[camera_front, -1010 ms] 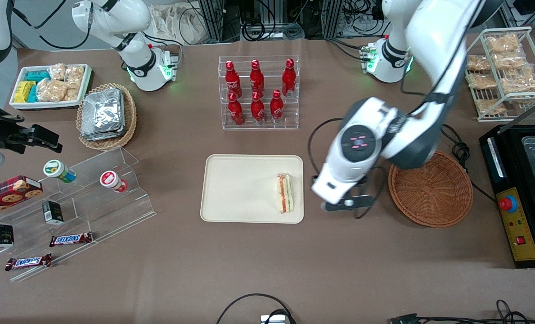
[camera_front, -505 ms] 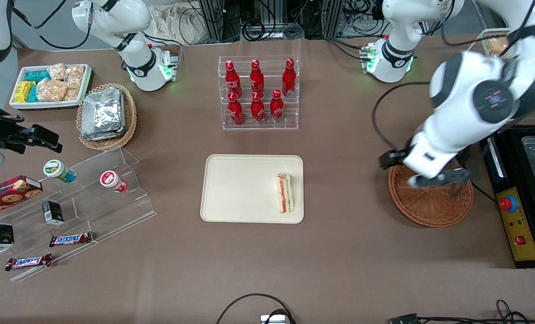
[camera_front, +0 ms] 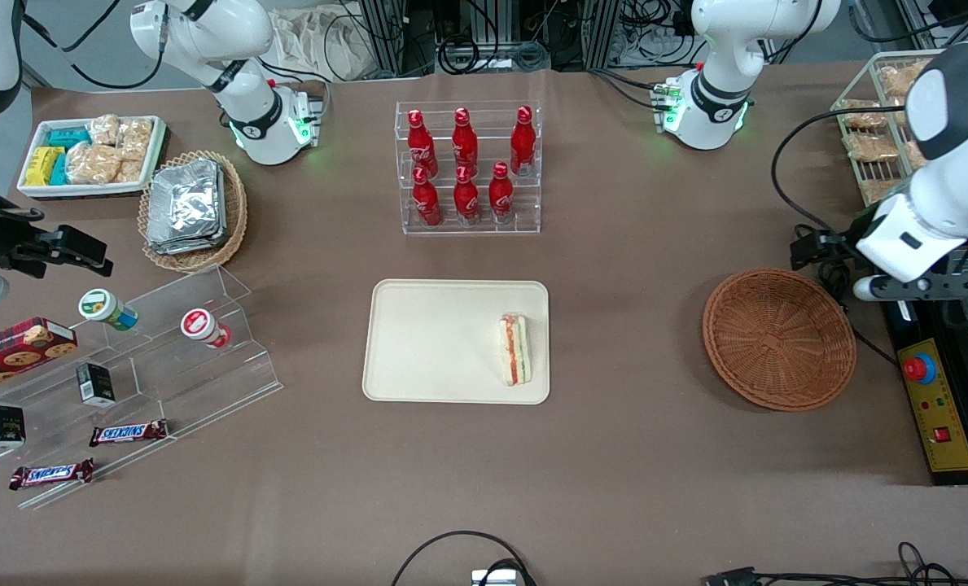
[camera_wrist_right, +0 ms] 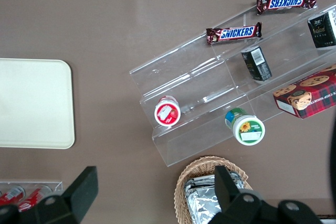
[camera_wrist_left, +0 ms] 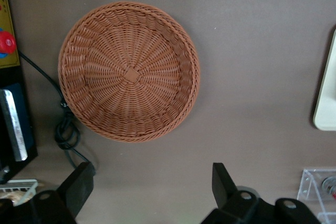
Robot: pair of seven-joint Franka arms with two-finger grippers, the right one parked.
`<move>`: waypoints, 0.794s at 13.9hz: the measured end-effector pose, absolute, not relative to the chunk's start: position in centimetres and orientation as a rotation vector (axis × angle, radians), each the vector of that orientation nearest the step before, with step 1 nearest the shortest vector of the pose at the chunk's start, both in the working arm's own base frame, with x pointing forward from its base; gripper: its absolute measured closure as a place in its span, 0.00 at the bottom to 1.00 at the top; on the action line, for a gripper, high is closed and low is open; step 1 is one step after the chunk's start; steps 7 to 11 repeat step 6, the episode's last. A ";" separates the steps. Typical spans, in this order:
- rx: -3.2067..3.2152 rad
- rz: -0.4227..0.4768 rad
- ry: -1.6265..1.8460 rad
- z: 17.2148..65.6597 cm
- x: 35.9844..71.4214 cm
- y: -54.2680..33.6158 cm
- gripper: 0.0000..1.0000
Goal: Place sandwich from basket to tray
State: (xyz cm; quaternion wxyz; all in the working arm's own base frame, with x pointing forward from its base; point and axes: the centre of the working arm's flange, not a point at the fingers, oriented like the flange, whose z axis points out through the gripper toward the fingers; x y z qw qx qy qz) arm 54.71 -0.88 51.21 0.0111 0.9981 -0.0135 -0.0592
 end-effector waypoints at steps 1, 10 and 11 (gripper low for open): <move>3.112 -0.184 -0.078 51.3 54.7 -0.3 0.00; 3.140 -0.221 -0.167 52.3 55.5 0.6 0.00; 3.140 -0.221 -0.167 52.3 55.5 0.6 0.00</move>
